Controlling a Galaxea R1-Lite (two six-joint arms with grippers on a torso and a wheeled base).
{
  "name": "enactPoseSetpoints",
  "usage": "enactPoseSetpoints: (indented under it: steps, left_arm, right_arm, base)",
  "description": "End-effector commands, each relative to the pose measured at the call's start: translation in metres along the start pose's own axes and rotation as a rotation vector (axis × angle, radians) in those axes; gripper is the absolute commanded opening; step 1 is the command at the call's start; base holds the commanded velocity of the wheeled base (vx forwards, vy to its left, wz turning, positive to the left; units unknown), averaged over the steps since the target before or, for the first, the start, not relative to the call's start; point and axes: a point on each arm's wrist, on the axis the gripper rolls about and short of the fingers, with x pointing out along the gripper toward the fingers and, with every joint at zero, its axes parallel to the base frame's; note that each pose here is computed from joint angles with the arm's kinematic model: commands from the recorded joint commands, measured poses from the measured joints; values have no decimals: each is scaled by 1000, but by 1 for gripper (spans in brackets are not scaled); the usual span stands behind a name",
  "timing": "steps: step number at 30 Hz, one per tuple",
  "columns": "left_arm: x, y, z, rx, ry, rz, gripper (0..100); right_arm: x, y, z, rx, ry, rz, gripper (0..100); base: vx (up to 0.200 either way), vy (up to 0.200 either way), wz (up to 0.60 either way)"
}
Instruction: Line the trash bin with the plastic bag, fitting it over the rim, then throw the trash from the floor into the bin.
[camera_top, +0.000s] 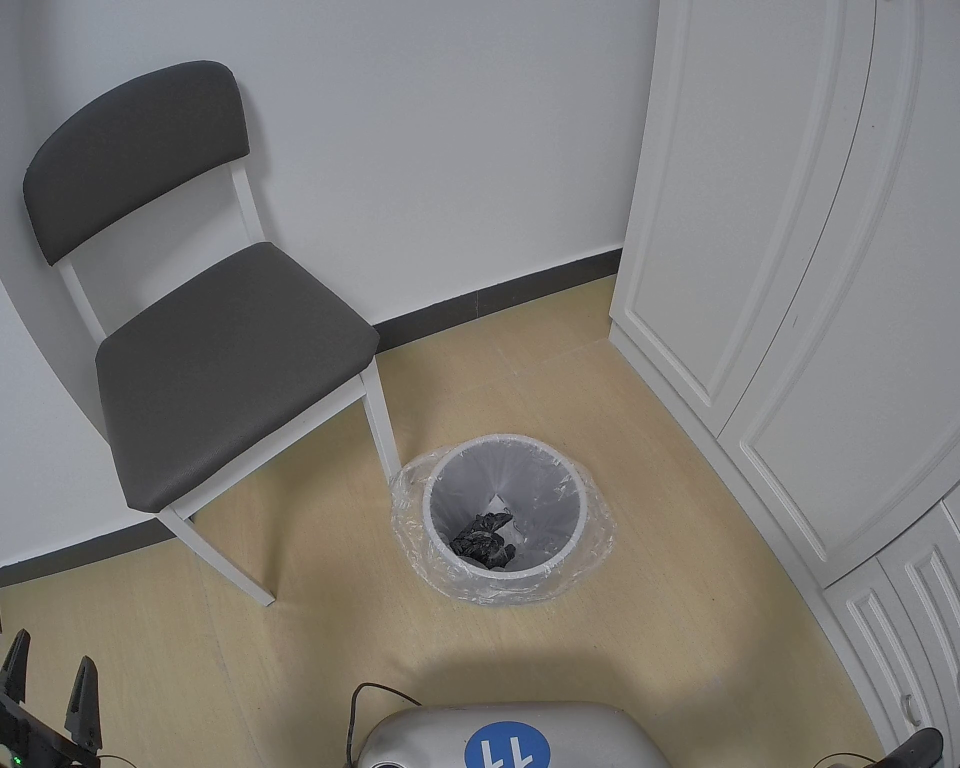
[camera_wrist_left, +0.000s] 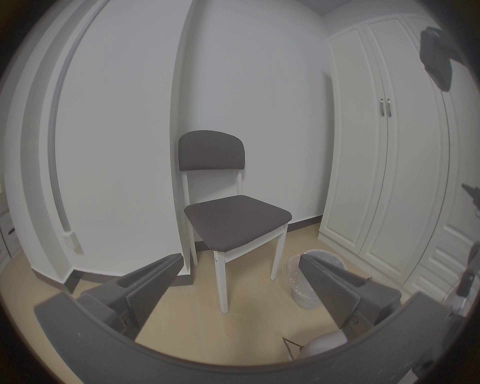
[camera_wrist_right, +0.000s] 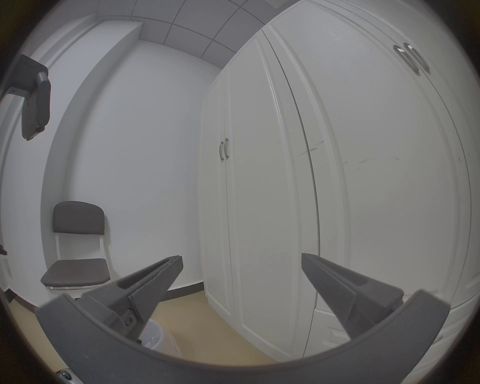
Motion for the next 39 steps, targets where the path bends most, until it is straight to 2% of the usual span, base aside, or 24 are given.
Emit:
enactPoseSetpoints:
  steps: [1, 18, 22, 27, 34, 39]
  left_arm:
    - [0, 0, -6, -27, 18, 4, 100]
    - [0, 0, -7, -4, 24, -19, 100]
    - [0, -1, -11, 31, 62, -51, 100]
    - [0, -1, -11, 49, 69, -56, 100]
    - [0, -1, -12, 48, 69, -56, 100]
    - [0, -1, -12, 48, 69, -56, 100]
  right_arm:
    - [-2, 0, -7, 0, 32, -1, 100]
    - [-3, -1, -18, -3, 134, -14, 100]
    - [-3, -1, -21, -8, 164, -21, 100]
    - [-5, -2, -29, -29, 238, -22, 100]
    - [-11, -3, -46, -85, 414, -13, 100]
    - [-12, -2, -48, -72, 438, 57, 100]
  base:
    - [0, 0, 0]
    - [0, 0, 0]
    - [0, 0, 0]
    - [0, 0, 0]
    - [0, 0, 0]
    - [0, 0, 0]
